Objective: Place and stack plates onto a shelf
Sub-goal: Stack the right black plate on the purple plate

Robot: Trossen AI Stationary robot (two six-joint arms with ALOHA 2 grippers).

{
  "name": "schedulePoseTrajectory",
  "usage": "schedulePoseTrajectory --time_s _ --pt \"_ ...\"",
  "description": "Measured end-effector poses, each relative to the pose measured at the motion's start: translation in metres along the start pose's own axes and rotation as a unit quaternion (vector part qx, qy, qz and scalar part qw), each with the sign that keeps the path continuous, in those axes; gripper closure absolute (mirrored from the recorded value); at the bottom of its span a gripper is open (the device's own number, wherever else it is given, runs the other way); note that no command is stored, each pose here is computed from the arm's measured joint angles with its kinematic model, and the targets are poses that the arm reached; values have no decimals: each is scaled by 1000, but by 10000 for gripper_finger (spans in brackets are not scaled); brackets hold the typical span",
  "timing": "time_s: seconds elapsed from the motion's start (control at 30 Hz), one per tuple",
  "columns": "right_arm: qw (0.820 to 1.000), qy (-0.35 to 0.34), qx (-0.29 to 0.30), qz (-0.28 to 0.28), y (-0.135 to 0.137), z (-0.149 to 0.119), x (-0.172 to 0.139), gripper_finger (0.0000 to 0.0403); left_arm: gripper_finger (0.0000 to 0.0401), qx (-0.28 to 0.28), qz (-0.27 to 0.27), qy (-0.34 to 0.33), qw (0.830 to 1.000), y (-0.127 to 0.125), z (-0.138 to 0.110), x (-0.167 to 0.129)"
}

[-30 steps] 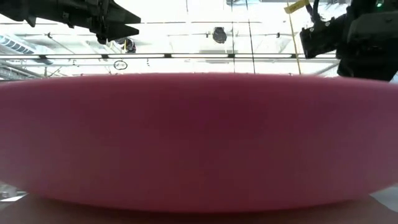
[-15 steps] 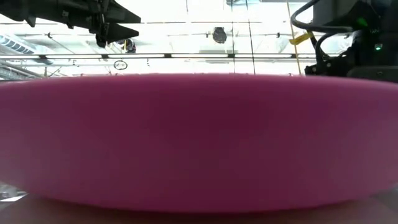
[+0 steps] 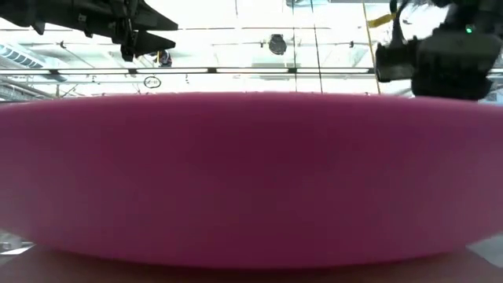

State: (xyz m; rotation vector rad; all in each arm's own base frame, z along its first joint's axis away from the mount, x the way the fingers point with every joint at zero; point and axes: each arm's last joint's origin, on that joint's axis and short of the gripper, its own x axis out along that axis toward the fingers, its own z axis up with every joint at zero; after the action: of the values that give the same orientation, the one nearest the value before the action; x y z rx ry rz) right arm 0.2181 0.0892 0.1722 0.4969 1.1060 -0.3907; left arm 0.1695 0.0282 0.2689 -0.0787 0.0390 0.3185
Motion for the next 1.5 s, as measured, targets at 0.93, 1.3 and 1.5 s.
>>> schedulePoseTrajectory --time_s 0.93,1.3,1.5 --pt "1000 4 1 -24 3 -3 15 308 118 1 2 33 999 -1 -10 10" --pt "999 18 14 -48 -6 -6 3 308 118 5 3 51 999 -2 -16 18" --pt "997 14 20 -72 -9 -7 3 308 118 -8 3 39 999 -2 -14 19"
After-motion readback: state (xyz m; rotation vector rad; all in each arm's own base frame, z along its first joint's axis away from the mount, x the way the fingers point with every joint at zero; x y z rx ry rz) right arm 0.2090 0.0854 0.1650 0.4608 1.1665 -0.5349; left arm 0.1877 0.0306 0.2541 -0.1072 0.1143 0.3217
